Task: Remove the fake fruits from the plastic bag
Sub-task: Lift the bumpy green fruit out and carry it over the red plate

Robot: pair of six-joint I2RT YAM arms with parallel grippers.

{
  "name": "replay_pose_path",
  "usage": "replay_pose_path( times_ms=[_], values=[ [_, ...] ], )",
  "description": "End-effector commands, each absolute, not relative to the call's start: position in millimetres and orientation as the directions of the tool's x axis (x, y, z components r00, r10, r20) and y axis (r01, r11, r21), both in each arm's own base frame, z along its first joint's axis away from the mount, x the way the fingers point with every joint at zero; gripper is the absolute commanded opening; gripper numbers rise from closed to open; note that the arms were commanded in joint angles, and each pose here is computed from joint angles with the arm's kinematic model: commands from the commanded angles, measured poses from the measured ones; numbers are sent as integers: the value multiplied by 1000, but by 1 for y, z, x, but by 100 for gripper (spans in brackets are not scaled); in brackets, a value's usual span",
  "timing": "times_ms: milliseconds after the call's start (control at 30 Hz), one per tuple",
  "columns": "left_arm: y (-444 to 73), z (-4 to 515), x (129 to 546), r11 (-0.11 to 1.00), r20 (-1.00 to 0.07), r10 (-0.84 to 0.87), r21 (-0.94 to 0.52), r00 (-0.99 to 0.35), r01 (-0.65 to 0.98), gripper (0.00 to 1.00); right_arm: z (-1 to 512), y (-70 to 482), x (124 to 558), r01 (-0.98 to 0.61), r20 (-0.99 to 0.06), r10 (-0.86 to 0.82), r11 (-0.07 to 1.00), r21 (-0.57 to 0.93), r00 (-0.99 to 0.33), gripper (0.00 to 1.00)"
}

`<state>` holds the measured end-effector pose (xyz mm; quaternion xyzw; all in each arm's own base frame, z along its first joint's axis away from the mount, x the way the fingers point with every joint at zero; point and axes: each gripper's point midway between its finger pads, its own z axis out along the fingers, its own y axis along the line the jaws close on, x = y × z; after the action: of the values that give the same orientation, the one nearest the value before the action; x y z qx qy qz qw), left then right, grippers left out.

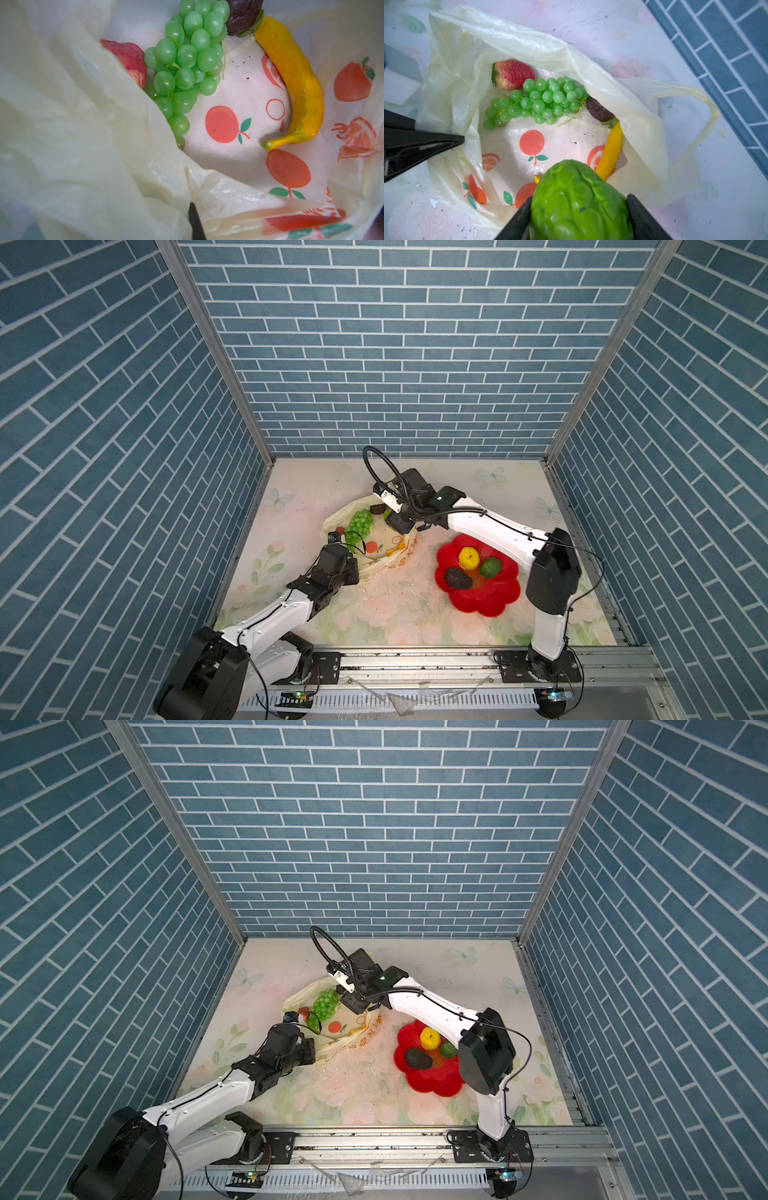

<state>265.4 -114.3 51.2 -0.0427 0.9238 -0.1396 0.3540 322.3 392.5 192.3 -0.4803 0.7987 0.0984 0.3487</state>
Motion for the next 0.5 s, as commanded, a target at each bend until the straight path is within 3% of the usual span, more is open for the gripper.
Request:
replay_pose_path(
  times_ms=[0,467],
  values=[
    [-111,51,266,959,-646,-183,-282,-741,9,0,212,375,323,-737,-757,-546,664,-129,-359,55],
    [-115,53,268,956,-645,-179,-293,-742,23,0,211,252,248,-486,-849,-270,874,-18,-455,51]
  ],
)
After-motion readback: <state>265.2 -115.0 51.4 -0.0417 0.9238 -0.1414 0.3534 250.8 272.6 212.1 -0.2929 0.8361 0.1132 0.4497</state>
